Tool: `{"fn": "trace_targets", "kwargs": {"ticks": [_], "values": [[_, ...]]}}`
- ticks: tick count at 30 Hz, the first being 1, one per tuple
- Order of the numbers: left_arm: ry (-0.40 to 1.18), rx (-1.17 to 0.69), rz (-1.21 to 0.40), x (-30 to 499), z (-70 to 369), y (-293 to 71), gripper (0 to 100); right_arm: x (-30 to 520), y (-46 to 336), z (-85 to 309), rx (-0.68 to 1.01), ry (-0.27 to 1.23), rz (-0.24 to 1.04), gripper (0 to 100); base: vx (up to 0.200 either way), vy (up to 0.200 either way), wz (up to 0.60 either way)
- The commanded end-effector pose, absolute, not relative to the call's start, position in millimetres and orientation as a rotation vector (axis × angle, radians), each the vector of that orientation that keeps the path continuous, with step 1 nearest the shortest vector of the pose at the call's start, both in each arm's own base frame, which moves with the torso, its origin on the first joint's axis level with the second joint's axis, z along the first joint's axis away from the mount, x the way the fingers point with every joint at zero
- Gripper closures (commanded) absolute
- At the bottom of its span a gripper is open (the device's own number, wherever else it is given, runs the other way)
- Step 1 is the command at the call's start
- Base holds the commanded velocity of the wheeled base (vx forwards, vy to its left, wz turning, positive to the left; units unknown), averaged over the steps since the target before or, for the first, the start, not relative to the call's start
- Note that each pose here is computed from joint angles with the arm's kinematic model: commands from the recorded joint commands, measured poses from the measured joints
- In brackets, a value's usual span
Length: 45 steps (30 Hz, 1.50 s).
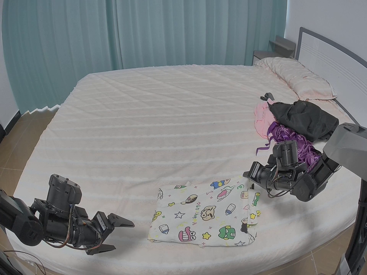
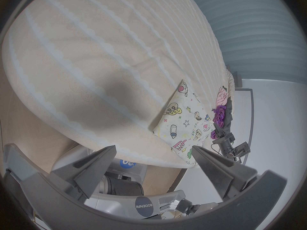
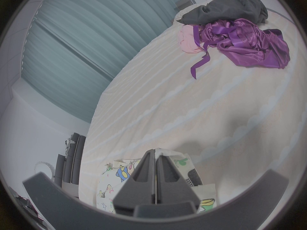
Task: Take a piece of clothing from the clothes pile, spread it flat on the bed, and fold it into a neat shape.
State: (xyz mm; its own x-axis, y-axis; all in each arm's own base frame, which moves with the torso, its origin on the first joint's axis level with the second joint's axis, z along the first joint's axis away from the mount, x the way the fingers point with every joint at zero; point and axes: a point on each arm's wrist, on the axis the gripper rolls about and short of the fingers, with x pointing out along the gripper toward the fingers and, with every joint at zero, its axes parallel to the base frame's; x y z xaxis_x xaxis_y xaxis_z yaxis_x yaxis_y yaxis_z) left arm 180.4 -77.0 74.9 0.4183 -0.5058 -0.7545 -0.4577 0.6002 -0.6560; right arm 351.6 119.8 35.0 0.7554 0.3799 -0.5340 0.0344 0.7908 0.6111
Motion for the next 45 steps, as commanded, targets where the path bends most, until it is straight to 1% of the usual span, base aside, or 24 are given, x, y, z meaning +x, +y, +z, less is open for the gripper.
{"fn": "trace_targets", "kwargs": {"ticks": [1,3,4,8,14,18,19,20,21,22,23,26,30,33,35,39,41,44,45], "values": [[1.196,-0.991,-0.036,181,75,-77,0,357,119,24,0.640,0.716,0.189,100,0.000,0.000,0.00],[1.196,-0.991,-0.036,181,75,-77,0,358,118,23,0.642,0.717,0.189,100,0.000,0.000,0.00],[1.195,-0.989,-0.037,181,75,-77,0,358,118,23,0.643,0.716,0.187,0,0.000,0.000,0.00],[1.197,-0.990,-0.035,181,74,-77,0,359,109,27,0.655,0.698,0.168,0,0.000,0.000,0.00],[1.203,-0.987,-0.031,181,73,-77,0,354,93,46,0.676,0.656,0.147,0,0.000,0.000,0.00],[1.207,-0.988,-0.027,181,72,-77,0,324,95,58,0.667,0.678,0.164,0,0.000,0.000,0.00],[1.207,-0.988,-0.027,181,72,-77,0,324,95,58,0.667,0.678,0.164,0,0.000,0.000,0.00],[1.207,-0.986,-0.028,181,72,-77,0,307,102,62,0.654,0.693,0.191,0,0.000,0.000,0.00],[1.207,-0.986,-0.028,181,72,-77,0,307,102,62,0.654,0.693,0.191,0,0.000,0.000,0.00],[1.207,-0.986,-0.028,181,72,-77,0,288,108,68,0.640,0.713,0.223,0,0.000,0.000,0.00],[1.207,-0.988,-0.027,181,72,-77,0,287,109,68,0.639,0.715,0.227,0,0.000,0.000,0.00],[1.207,-0.986,-0.028,181,72,-77,0,259,125,79,0.615,0.732,0.309,0,0.000,0.000,0.00],[1.206,-0.988,-0.028,181,72,-77,0,242,147,76,0.615,0.780,0.353,0,0.000,0.000,0.00],[1.205,-0.988,-0.027,181,72,-77,0,235,158,72,0.616,0.798,0.355,0,0.000,0.000,0.00],[1.206,-0.987,-0.026,182,72,-77,0,227,171,63,0.587,0.842,0.374,0,0.000,0.000,0.00],[1.207,-0.988,-0.027,181,72,-77,0,224,177,49,0.553,0.904,0.364,0,0.000,0.000,0.00],[1.207,-0.988,-0.027,181,72,-77,0,223,176,45,0.543,0.922,0.351,0,0.000,0.000,0.00],[1.207,-0.988,-0.027,181,72,-77,0,218,174,33,0.509,0.995,0.315,0,0.000,0.000,0.00],[1.207,-0.988,-0.027,181,72,-77,0,218,174,33,0.509,0.995,0.315,0,0.000,0.000,0.00]]}}
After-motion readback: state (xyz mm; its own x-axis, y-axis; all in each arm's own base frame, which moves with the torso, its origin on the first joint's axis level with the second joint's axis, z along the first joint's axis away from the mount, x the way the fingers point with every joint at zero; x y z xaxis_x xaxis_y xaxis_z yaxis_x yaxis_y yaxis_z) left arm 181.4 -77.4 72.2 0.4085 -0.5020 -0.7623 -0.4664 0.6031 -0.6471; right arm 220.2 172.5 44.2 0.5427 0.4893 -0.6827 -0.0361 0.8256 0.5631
